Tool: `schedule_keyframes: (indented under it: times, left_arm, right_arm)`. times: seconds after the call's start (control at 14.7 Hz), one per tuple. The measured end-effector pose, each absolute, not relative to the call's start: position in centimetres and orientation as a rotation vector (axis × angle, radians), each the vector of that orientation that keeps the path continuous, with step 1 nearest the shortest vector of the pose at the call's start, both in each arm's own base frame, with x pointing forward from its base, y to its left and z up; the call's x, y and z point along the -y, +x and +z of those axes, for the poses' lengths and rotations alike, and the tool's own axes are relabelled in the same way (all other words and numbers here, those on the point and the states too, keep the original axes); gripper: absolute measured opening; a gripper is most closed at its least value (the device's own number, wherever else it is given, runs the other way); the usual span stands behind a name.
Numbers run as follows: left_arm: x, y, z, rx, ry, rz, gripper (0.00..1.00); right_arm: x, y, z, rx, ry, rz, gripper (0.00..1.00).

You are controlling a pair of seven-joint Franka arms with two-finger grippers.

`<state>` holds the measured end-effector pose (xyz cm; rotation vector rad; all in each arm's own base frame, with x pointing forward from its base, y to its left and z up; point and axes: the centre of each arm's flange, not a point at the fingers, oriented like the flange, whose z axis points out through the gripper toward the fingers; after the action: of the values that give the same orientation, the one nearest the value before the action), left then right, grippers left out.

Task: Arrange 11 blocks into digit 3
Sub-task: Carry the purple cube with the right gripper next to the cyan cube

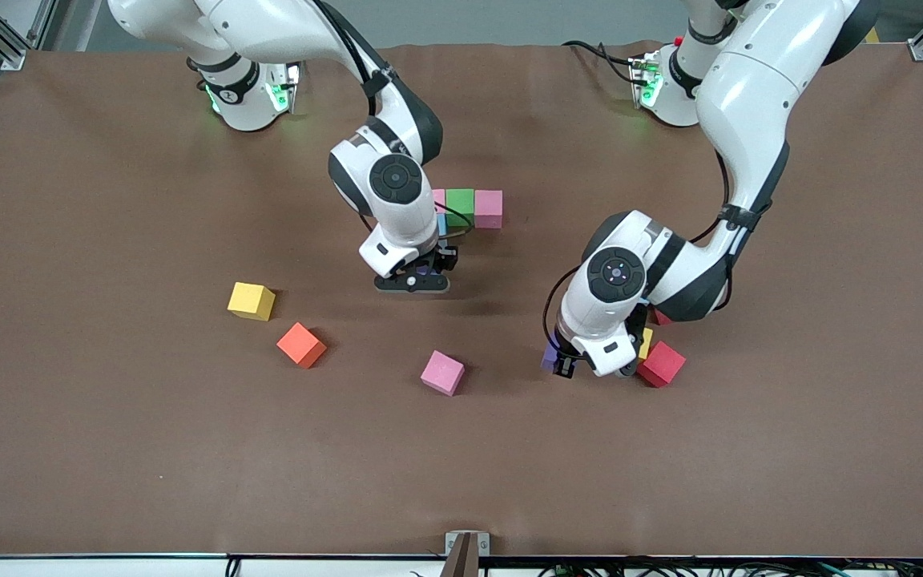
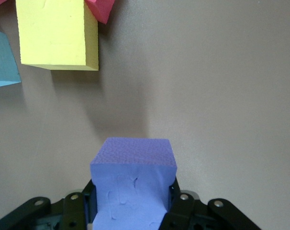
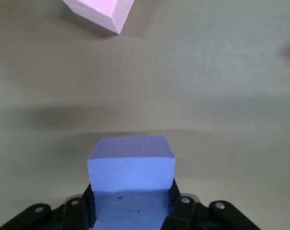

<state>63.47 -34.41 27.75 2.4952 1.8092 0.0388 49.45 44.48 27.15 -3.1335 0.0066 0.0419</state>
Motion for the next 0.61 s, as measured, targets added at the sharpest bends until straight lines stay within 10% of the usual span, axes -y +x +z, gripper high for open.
schedule_keyframes:
  times: [0.61]
  left_arm:
    - [34.4, 63.5, 27.7, -1.809, 2.495, 0.039, 0.56]
  right_arm:
    - [-44.5, 48.9, 24.4, 0.068, -3.159, 0.084, 0.57]
